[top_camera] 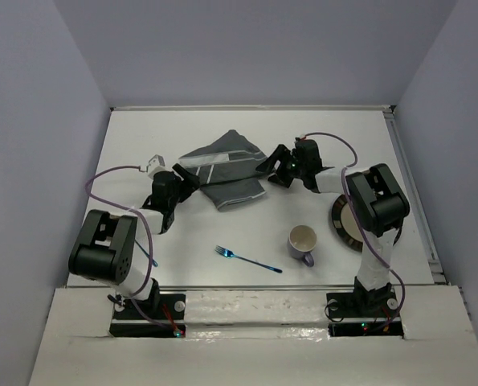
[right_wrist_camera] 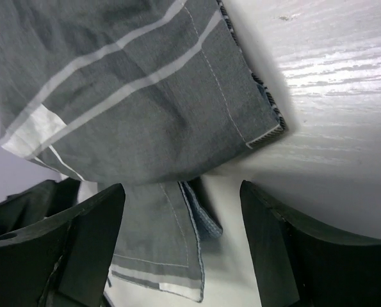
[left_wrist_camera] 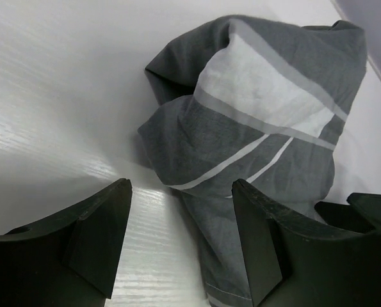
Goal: Set the dinner table for one person
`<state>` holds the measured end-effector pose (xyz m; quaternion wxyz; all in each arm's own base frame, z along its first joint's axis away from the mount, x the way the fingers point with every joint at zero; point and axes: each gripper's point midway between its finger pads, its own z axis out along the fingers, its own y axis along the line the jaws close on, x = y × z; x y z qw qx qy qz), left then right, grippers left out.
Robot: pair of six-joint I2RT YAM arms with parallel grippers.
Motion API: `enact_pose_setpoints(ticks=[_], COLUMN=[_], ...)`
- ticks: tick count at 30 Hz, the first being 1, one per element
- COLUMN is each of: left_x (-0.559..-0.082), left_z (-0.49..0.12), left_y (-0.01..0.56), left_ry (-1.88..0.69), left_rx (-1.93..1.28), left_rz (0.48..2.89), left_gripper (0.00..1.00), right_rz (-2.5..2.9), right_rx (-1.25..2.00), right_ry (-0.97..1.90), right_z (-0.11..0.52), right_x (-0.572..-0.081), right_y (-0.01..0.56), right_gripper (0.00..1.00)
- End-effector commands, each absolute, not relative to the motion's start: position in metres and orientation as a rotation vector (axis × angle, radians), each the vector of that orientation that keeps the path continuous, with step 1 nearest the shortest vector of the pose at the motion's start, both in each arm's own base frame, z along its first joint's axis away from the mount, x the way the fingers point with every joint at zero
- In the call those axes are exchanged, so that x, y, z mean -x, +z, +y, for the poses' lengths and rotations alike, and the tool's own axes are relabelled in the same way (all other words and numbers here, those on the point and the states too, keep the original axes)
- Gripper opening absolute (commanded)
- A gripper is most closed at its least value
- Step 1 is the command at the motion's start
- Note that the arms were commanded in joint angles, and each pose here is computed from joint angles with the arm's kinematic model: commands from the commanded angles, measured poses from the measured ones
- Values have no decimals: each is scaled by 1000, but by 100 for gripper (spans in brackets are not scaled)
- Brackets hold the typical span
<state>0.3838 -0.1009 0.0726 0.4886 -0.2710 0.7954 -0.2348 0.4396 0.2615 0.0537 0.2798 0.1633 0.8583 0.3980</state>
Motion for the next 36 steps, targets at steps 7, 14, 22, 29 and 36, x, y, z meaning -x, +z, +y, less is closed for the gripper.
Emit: enact_pose_setpoints(ticks=[7,14,22,29,36], left_x=[-427,-448,-453,-470,-560], left_z=[-110,-114,-116,-122,-144], left_y=[89,105,137,210,410], left_ry=[-623,-651,-677,-738,-726], left_rx=[596,607,557,532,301], left_rz=[1848,1781,1712,1592,1410], left_gripper=[74,57,0,0,0], right_rz=[2128,1989,1850,1733,1496], right_rx=[-586,-512,-404,-275,-105], right_ry=[1021,950,862,799,732], right_z=[259,252,235,232,251], right_x=[-496,-523,-522,-524,-578], right_y=[60,99,162,235,388], right_gripper=[53,0,0,0,0])
